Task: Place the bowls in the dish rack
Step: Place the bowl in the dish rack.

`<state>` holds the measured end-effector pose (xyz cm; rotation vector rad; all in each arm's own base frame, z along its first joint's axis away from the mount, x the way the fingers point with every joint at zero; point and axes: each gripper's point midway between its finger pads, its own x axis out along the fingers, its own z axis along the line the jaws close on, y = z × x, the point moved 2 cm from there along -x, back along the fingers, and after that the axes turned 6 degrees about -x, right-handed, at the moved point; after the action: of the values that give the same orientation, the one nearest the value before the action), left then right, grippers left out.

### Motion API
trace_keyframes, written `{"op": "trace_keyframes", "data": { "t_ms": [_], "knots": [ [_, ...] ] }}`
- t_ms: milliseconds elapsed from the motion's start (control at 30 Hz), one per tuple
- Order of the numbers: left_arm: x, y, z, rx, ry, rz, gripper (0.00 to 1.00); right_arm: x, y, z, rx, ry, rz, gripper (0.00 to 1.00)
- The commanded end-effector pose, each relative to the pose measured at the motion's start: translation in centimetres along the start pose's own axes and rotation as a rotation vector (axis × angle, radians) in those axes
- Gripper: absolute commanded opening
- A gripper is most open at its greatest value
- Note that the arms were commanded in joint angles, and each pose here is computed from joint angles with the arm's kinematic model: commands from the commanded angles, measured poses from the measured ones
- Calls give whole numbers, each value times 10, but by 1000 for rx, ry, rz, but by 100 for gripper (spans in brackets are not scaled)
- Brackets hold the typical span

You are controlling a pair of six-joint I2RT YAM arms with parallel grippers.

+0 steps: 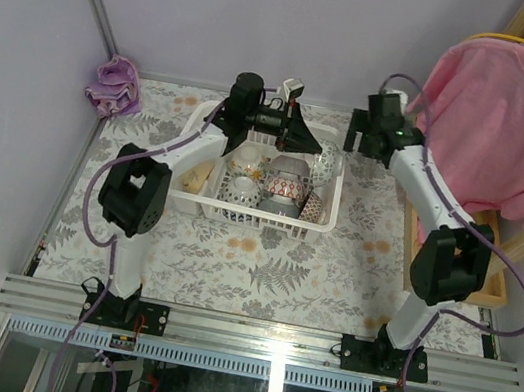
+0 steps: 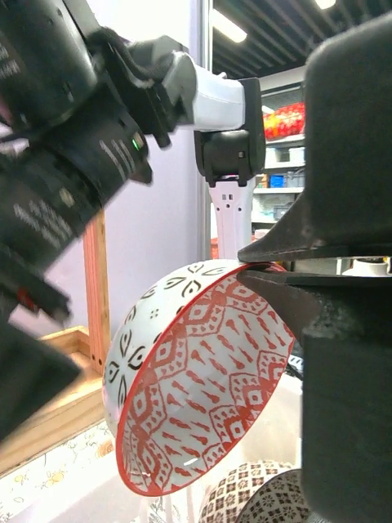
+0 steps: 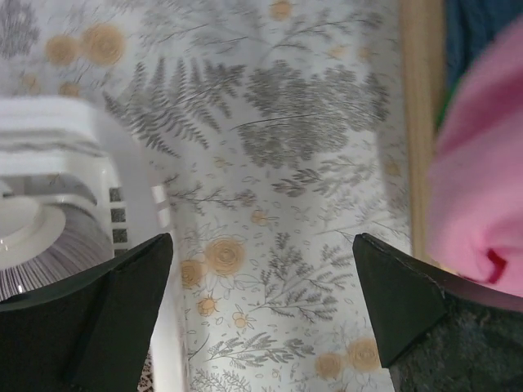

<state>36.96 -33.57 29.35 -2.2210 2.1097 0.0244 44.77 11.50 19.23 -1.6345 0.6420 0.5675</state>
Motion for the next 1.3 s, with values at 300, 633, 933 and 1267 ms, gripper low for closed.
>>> {"op": "trace_keyframes", "data": {
  "t_ms": [300, 633, 933, 1267],
  "knots": [
    [-3, -45, 36, 73, 112, 41, 0, -97, -38, -3, 348, -264, -92, 91],
    [6, -68, 76, 29, 33, 26, 0, -95, -29, 10, 343, -326, -57, 90],
    [11, -74, 108, 10, -70, 9, 0, -90, -22, 15, 343, -343, -32, 89],
    [17, -83, 128, 8, -126, -30, 0, -90, -20, 18, 339, -357, -26, 89]
  ]
}}
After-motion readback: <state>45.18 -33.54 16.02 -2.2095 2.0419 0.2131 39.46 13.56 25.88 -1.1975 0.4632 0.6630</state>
